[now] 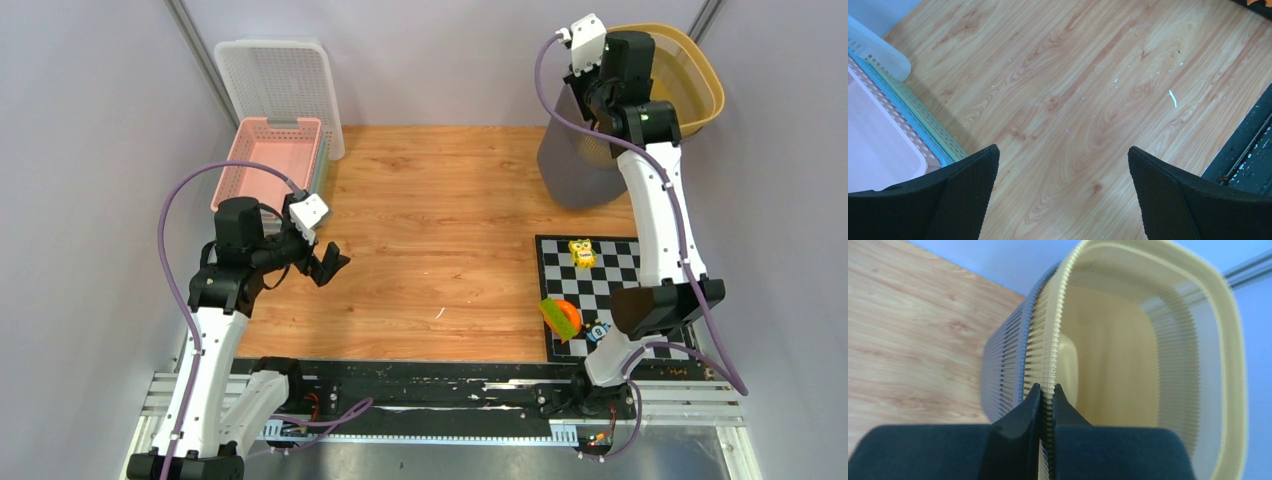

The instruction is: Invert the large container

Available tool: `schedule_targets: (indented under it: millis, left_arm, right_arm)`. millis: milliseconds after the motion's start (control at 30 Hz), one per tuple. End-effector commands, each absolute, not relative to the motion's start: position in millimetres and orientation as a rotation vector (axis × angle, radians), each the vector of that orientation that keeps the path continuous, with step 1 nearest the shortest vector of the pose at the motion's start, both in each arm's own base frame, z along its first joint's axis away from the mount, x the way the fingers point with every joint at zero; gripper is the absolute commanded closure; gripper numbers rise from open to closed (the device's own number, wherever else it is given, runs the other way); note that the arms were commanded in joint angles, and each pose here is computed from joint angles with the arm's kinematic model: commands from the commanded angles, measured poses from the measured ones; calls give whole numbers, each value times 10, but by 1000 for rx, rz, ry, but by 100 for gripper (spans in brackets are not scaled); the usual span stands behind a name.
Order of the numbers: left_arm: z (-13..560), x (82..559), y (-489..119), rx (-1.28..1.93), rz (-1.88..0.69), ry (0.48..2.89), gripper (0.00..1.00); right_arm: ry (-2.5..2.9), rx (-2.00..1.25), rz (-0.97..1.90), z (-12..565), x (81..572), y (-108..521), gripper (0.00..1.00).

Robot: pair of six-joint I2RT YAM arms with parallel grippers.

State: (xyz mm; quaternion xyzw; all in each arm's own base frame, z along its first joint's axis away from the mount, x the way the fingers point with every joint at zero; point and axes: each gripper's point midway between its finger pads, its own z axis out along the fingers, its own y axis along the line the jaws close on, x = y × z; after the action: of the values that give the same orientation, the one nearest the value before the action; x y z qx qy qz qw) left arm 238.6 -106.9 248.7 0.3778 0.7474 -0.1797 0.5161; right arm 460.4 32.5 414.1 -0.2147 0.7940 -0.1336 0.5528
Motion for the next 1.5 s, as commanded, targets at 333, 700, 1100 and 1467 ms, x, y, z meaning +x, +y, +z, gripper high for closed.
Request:
schedule_targets:
  millis: [333, 700, 1100, 1467]
  left_arm:
    - [2506, 2390, -1089, 919, -436, 1771, 0]
    - [2499, 2389, -1084, 918, -433, 1775, 0]
    - [2502, 2390, -1084, 918, -432, 1774, 0]
    - [2500, 2393, -1078, 914, -430, 1778, 0]
  right_arm:
    - [1590, -406, -354, 5135, 4420, 174, 98]
    - [1459, -366, -695, 5491, 4409, 10, 98]
    - [1298, -355, -627, 6147, 4015, 151, 98]
    - [1147, -381, -495, 6669, 3236, 409, 98]
